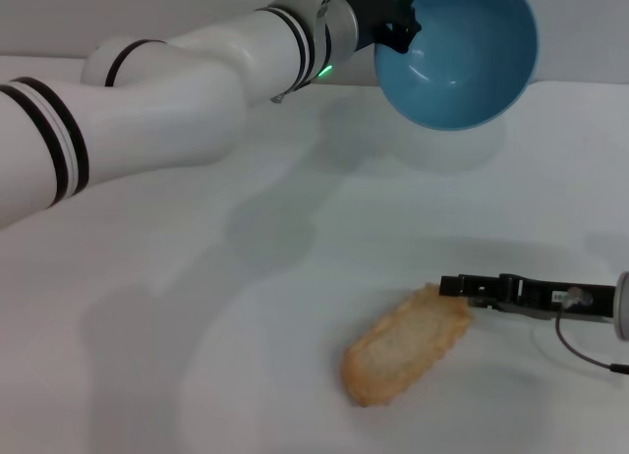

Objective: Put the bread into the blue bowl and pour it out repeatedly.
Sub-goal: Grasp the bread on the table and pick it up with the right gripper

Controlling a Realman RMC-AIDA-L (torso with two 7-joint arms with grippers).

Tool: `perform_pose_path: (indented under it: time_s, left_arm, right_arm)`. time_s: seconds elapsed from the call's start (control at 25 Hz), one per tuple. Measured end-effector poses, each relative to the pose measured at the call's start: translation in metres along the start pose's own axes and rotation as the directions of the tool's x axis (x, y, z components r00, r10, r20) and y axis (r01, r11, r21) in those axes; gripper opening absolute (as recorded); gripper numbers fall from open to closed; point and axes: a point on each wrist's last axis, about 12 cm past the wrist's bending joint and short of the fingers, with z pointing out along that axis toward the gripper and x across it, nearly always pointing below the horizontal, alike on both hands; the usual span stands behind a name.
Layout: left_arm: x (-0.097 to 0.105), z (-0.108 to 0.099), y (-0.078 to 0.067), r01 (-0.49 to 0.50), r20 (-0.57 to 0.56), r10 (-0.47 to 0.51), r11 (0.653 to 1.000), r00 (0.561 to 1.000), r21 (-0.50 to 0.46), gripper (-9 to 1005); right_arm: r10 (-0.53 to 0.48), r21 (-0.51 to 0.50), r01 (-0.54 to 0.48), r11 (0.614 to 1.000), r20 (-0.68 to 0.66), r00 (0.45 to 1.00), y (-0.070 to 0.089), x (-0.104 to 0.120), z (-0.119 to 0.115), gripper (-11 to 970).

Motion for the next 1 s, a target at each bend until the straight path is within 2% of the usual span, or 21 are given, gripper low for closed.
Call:
perform_pose_path:
  time_s: [0.32,0.72,0.96,1.0]
  left_arm:
    - [0.001,0.0,-0.001,0.001,-0.002,-0.001,1.0,1.0,0.003,-1]
    - [0.004,-0.001,-0.001,0.001,-0.005,-0.001,1.0,1.0,0.003,-2]
    - [0.004,-0.001,-0.001,0.003,-0.005,-0.003,1.0,1.0,0.001,-2]
    - [0.004,-0.001,-0.001,0.004,-0.006,-0.004,1.0,1.0,0.0,-2]
  right_arm:
    - [0.014,0.04,-0.012,0.999,-0.067,0.998,0.005,0.0,0.012,731]
    - [-0.007,0.029,0.009,1.0,-0.063,0.998,0.01,-0.002,0.016,716]
    - [-0.049,0.018,0.05,0.999,-0.052,0.997,0.011,-0.005,0.016,510]
    - [-0.058,0.007,0.059,0.998,-0.043,0.997,0.012,-0.005,0.016,502]
